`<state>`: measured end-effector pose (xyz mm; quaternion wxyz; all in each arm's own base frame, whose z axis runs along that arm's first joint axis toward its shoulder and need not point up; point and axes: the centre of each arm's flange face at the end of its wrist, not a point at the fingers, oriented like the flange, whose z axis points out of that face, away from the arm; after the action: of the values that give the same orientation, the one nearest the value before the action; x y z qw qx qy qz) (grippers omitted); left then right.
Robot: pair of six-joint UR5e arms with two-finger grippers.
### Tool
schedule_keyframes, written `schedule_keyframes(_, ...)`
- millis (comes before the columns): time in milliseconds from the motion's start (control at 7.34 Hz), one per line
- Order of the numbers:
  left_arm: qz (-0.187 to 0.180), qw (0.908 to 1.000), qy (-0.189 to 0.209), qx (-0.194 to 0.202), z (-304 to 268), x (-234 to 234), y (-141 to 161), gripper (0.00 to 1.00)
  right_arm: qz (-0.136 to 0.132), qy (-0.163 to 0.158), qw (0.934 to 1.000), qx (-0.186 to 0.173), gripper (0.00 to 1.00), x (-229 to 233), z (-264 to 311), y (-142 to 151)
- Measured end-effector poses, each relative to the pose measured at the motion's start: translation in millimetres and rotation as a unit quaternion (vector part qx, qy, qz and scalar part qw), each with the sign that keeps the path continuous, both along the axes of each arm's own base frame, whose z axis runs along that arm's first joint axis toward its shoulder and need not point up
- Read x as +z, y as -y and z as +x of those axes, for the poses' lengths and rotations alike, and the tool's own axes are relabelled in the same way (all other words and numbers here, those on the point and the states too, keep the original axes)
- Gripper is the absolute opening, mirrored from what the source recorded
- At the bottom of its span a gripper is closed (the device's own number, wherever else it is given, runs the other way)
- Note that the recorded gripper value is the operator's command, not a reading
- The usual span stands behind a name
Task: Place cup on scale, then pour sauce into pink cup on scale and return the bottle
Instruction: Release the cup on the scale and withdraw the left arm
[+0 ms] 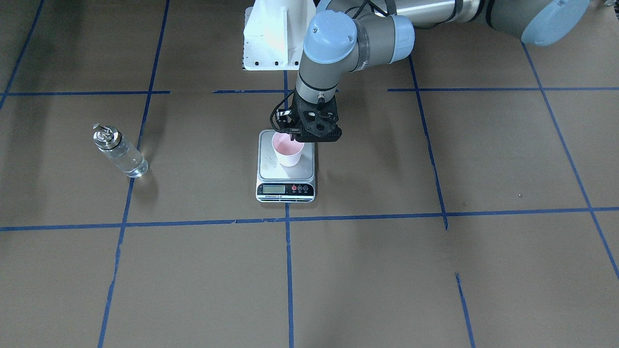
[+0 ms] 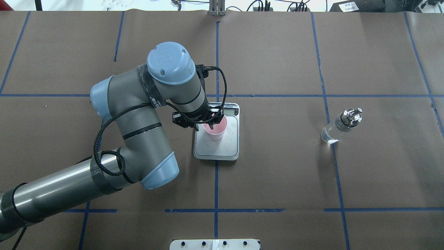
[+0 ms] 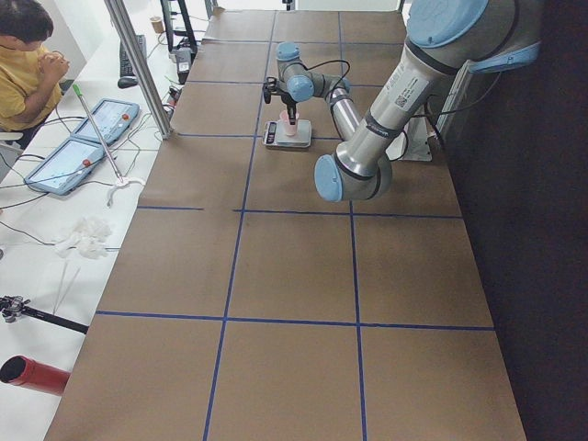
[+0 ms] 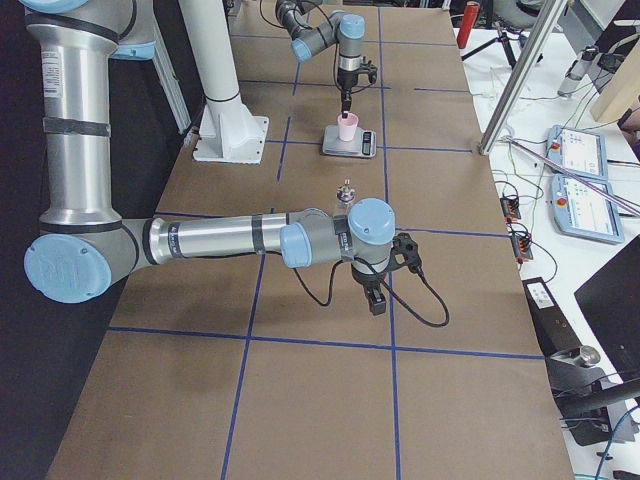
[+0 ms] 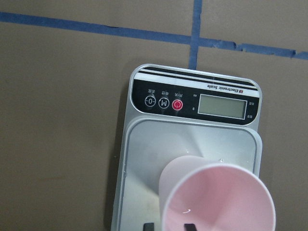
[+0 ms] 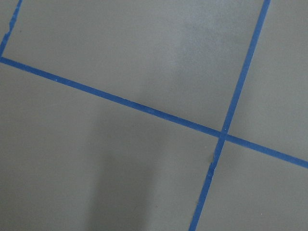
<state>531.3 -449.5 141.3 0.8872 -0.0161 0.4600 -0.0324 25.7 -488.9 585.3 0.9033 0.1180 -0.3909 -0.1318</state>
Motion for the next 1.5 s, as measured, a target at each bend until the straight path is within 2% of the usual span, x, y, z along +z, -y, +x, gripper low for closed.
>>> schedule_keyframes(136, 0.011, 0.9998, -0.014, -0.01, -30, -3, 0, 0.5, 0.01, 0.004, 0.9999, 0.009, 1.0, -7, -3, -1)
schedule_keyframes(272, 0.036, 0.9987, -0.025, -0.027, -85, 6, 6, 0.5, 0.019, 0.013, 0.9994, 0.027, 1.0, -14, -9, -8)
schedule_keyframes(409, 0.081, 0.9961, -0.019, -0.029, -148, 34, 19, 0.5, 0.033, 0.029, 0.9977, 0.051, 1.0, -18, -15, -21)
schedule_keyframes(681, 0.165, 0.9859, 0.024, 0.003, -262, 108, 57, 0.5, 0.049, 0.08, 0.9902, 0.103, 1.0, -29, -36, -50)
schedule_keyframes(817, 0.191, 0.9804, 0.045, 0.016, -302, 137, 71, 0.5, 0.044, 0.106, 0.985, 0.129, 1.0, -43, -49, -63)
schedule_keyframes(1226, 0.215, 0.9725, 0.082, 0.036, -348, 185, 100, 0.51, 0.033, 0.131, 0.9754, 0.175, 1.0, -108, -98, -107)
schedule_keyframes(1498, 0.214, 0.9719, 0.091, 0.038, -355, 198, 108, 0.51, 0.041, 0.142, 0.968, 0.203, 1.0, -149, -126, -122)
